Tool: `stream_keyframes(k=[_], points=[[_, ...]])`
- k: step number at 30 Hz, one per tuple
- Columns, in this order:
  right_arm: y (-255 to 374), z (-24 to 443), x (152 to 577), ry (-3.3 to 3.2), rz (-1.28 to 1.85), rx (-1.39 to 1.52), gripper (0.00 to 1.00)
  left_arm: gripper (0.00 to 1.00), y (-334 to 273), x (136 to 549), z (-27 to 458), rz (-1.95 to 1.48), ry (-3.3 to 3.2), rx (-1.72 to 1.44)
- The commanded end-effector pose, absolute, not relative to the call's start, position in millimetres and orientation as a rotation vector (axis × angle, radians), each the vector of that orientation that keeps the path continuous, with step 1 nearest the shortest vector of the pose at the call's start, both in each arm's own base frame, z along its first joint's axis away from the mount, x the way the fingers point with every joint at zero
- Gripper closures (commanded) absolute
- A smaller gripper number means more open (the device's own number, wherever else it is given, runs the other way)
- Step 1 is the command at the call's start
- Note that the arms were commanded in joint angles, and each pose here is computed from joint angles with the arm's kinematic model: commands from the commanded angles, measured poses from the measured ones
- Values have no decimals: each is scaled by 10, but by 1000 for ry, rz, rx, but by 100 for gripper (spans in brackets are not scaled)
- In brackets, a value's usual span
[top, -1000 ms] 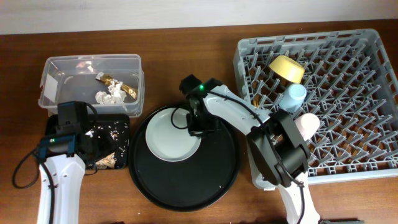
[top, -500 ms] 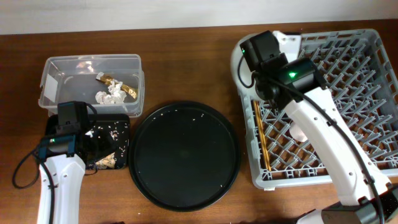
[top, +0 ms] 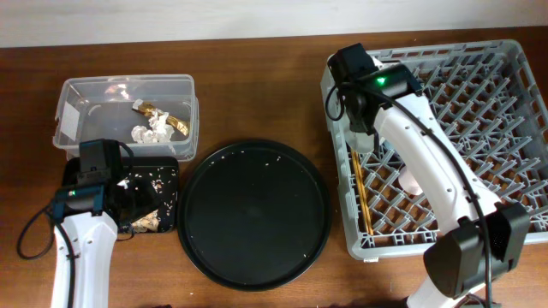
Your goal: Sort waste into correct bins and load items into the dishwasher rack
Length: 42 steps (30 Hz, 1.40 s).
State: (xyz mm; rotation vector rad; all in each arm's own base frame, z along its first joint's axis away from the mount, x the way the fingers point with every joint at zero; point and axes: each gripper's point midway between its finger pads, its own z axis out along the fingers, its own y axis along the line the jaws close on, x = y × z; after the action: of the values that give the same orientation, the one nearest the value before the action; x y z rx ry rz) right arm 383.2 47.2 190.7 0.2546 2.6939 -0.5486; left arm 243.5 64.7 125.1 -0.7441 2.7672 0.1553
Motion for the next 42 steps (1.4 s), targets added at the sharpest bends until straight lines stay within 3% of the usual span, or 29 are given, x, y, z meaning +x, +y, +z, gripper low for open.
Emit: stream_keyframes(k=[1, 7, 9, 10, 13, 16, 21, 24, 26, 31, 42], points=[[821, 1757, 3718, 2827, -290, 230, 77, 18, 655, 2440, 1288, 147, 2749, -762], [622, 2310, 3554, 2738, -103, 306, 31, 18, 630, 2449, 1289, 135, 2751, -752], [661, 2476, 3475, 2756, 174, 85, 16, 18, 530, 2514, 1295, 78, 2750, -701], [695, 2510, 3402, 2766, 374, -68, 10, 18, 319, 2675, 1332, -48, 2741, -532], [361, 2378, 3287, 2855, 384, 66, 10, 13, 47, 2812, 1382, -136, 2718, -371], [115, 2227, 3083, 2961, 258, 149, 10, 5, -60, 2474, 1266, -122, 2876, -272], [118, 2140, 2867, 2944, 248, 147, 10, 6, -111, 2162, 1286, -146, 2968, -187], [131, 2037, 2670, 2800, 237, 128, 9, 6, -112, 2154, 1585, -148, 2804, -162], [138, 2064, 2520, 2683, 225, 107, 1, 5, -113, 2146, 1886, -150, 2619, -139], [104, 2291, 2234, 2507, 173, 92, 1, 1, -116, 1935, 2267, -155, 2331, -117], [96, 2028, 2364, 2631, 182, 109, 1, 1, -116, 1895, 2283, -154, 2321, -115]])
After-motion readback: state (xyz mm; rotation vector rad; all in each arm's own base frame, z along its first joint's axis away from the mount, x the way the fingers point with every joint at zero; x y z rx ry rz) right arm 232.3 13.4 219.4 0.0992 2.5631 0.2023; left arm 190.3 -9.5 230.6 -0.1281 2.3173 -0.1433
